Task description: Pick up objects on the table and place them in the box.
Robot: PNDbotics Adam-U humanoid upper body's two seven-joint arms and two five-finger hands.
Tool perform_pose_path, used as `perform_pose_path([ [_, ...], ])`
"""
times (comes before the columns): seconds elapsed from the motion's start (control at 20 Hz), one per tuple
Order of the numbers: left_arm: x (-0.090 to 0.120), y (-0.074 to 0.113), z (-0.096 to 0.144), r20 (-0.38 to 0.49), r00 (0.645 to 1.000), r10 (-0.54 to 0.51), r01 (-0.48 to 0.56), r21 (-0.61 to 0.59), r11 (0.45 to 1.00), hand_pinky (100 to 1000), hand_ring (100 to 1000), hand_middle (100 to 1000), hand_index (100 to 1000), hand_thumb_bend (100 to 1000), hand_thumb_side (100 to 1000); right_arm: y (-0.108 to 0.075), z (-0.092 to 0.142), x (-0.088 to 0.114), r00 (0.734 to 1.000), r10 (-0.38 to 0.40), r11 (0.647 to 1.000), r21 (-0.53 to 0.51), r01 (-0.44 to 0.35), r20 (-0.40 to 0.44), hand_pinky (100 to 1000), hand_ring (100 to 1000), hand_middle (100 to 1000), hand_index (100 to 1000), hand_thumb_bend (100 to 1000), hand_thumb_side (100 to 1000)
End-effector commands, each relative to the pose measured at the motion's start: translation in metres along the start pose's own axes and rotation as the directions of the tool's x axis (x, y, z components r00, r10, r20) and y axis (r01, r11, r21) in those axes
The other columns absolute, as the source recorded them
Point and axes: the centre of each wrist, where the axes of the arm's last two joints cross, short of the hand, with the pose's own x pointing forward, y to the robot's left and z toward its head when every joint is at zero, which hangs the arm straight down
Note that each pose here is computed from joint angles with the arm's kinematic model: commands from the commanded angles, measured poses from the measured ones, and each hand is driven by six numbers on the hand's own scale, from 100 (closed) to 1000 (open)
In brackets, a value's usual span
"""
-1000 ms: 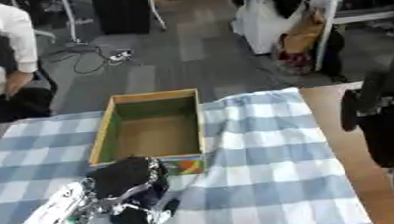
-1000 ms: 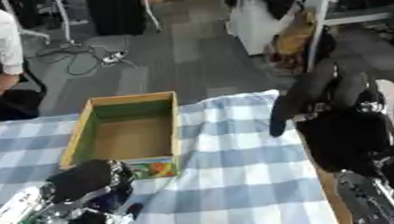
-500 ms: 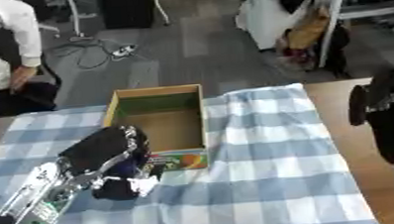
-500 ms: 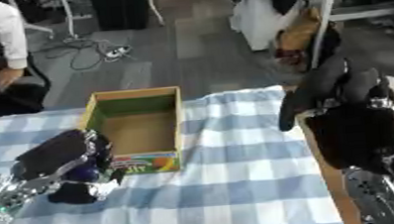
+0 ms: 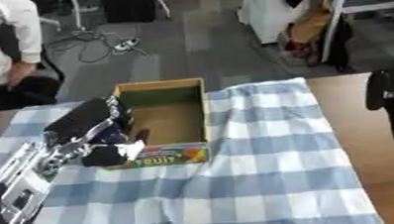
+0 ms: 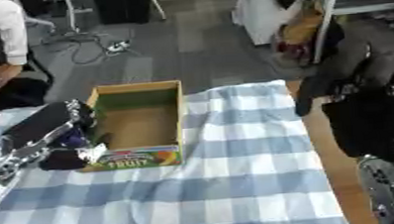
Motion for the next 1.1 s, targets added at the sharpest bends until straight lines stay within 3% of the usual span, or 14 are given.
perform_pose_path([
  [0.05, -0.014, 0.026, 0.0, -0.027, 0.999, -0.035, 0.036, 0.042, 0.998, 100, 100, 100, 100, 100, 567, -0.002, -0.006, 0.004, 0.966, 0.151, 0.948, 0.245, -0.202, 0.211, 522, 644, 669, 700, 100, 807],
  [0.5, -0.033, 0.039, -0.011, -0.056, 0.993, -0.105, 0.109, 0.073, 0.991, 100, 100, 100, 100, 100, 574, -0.001, -0.016, 0.0, 0.966, 0.132, 0.944, 0.27, -0.191, 0.224, 521, 647, 669, 701, 100, 813],
  [1.1, -0.068, 0.058, -0.007, -0.162, 0.965, -0.204, 0.243, 0.276, 0.93, 100, 100, 100, 100, 100, 631, 0.002, -0.055, -0.007, 0.955, 0.08, 0.911, 0.368, -0.186, 0.285, 514, 649, 664, 700, 100, 823],
])
